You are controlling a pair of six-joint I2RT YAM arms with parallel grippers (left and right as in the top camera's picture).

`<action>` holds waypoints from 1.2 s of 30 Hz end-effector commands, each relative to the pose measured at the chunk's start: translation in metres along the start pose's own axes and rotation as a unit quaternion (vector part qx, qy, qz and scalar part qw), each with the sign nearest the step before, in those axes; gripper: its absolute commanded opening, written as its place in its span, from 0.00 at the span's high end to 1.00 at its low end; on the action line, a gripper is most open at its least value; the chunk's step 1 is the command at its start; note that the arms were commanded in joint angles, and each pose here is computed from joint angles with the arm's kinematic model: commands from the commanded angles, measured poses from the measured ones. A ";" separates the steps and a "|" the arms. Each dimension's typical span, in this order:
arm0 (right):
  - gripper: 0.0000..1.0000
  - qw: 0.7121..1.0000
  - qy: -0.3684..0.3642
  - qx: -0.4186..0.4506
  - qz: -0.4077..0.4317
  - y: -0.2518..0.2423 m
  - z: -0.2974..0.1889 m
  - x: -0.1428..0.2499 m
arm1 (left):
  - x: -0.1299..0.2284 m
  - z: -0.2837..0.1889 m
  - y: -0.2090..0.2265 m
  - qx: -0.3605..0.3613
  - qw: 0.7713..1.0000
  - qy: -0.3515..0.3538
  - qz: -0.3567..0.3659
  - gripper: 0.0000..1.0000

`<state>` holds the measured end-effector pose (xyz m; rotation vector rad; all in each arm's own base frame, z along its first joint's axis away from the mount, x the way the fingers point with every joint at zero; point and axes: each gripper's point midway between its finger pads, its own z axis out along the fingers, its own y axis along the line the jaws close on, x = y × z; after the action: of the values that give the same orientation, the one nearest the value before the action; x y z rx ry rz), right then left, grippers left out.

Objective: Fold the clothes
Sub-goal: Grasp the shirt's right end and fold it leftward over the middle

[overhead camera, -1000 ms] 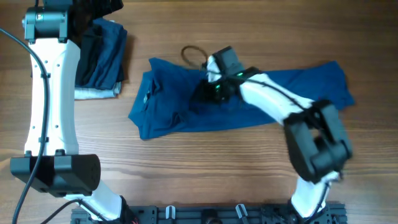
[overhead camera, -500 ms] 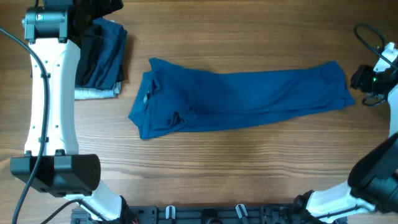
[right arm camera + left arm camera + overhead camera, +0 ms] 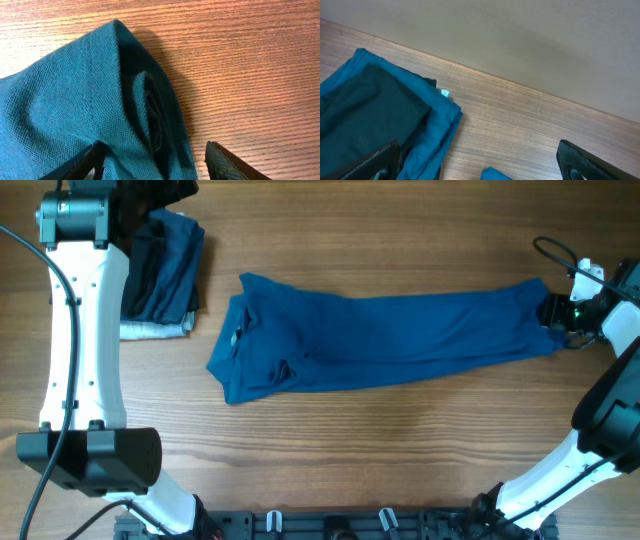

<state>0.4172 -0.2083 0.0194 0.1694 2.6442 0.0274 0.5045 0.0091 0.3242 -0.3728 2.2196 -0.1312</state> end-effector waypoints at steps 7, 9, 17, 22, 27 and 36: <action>0.38 0.998 0.064 -0.017 0.006 0.013 0.036 0.035 | 0.002 0.004 0.002 -0.001 1.000 0.004 -0.001 0.00; 0.60 0.997 0.077 -0.010 0.007 0.010 0.042 0.043 | 0.002 0.004 0.002 -0.001 1.000 0.004 -0.001 0.00; 0.96 0.993 0.048 0.046 0.098 -0.051 0.016 0.023 | 0.002 0.004 0.002 -0.001 1.000 0.004 -0.001 0.00; 0.96 0.984 0.022 0.070 0.160 -0.103 -0.045 -0.015 | 0.002 0.004 0.002 -0.001 1.000 0.004 -0.001 0.00; 0.96 0.992 -0.001 0.017 0.125 -0.051 -0.091 -0.060 | 0.002 0.004 0.002 -0.001 1.000 0.004 -0.001 0.00; 0.96 0.989 0.115 -0.082 0.038 0.159 -0.128 -0.040 | 0.002 0.004 0.002 -0.001 1.000 0.004 -0.001 0.00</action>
<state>0.4127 -0.0896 0.1686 0.2029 2.8029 0.2292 0.5045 0.0091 0.3244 -0.3728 2.2192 -0.1312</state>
